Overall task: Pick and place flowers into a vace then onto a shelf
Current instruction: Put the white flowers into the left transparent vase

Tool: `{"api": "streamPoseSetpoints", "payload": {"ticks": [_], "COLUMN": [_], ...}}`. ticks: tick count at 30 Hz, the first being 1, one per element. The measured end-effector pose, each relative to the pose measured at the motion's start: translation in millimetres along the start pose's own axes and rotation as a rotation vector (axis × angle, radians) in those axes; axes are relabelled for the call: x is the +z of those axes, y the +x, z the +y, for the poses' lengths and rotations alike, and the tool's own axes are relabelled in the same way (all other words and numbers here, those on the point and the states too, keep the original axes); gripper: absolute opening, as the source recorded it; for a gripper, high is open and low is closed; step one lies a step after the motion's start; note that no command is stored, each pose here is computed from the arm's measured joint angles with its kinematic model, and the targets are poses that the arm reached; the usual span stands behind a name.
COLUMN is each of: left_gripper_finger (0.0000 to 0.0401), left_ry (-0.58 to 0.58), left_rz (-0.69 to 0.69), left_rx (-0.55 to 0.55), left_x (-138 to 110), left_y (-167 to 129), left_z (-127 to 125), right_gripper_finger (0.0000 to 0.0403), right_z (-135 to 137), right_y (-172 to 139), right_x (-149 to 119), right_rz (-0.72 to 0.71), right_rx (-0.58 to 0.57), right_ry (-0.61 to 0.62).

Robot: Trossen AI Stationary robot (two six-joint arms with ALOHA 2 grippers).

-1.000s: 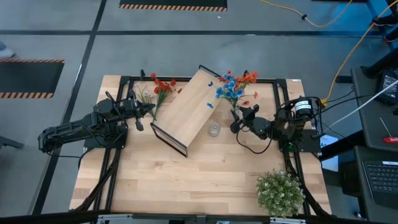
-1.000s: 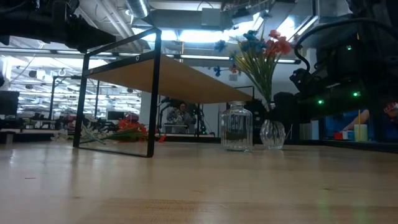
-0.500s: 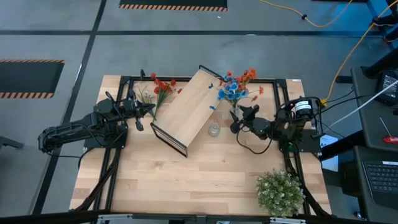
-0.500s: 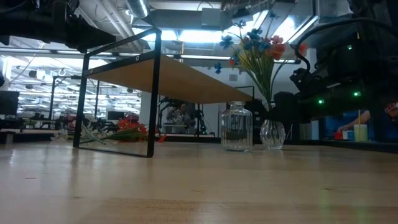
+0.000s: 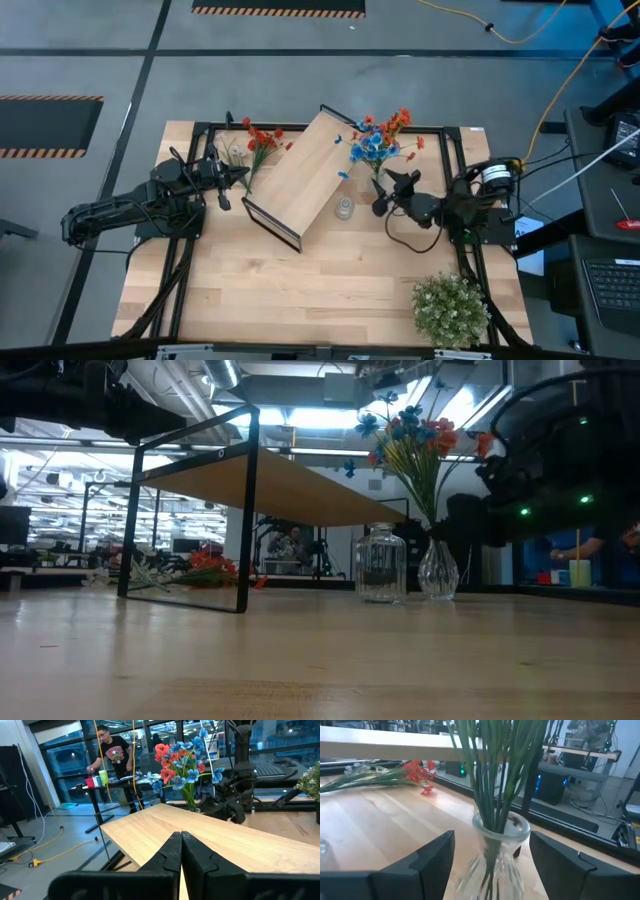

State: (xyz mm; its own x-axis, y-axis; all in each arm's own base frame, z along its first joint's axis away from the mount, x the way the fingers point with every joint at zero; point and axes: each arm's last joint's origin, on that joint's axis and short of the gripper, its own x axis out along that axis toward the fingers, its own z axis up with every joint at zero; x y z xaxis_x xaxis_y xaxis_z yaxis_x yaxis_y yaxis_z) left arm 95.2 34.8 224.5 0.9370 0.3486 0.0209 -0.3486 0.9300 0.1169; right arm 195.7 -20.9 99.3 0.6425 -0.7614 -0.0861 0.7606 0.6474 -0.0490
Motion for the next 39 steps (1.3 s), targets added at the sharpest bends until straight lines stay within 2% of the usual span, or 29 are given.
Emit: {"api": "streamPoseSetpoints", "payload": {"ticks": [7,17,20,25,31,36,39], "left_gripper_finger": [0.0004,0.0004,0.0004,0.0004,0.0004,0.0004,0.0004], "left_ry": [0.000,0.000,0.000,0.000,0.000,0.001,0.001], "left_rz": [0.000,0.000,0.000,-0.001,-0.001,-0.001,-0.001], "left_rx": [0.000,0.000,0.000,0.000,0.000,0.000,0.001], "left_x": [0,0,0,0,0,0,0], "left_y": [0,0,0,0,0,0,0], "left_z": [0,0,0,0,0,0,0], "right_gripper_finger": [0.0259,0.0259,0.0246,0.0188,0.0095,0.0019,0.0007], "right_z": [-16,-7,0,19,40,48,46], "right_y": [-23,-33,-32,-31,-32,-34,-36], "right_x": [2,13,22,39,51,81,100], "right_rz": [0.006,-0.023,-0.053,-0.079,0.034,0.076,0.130], "right_rx": [0.033,0.095,0.136,0.281,0.327,0.339,0.331], "right_ry": [0.092,0.083,0.071,0.068,-0.048,-0.111,-0.142]}}
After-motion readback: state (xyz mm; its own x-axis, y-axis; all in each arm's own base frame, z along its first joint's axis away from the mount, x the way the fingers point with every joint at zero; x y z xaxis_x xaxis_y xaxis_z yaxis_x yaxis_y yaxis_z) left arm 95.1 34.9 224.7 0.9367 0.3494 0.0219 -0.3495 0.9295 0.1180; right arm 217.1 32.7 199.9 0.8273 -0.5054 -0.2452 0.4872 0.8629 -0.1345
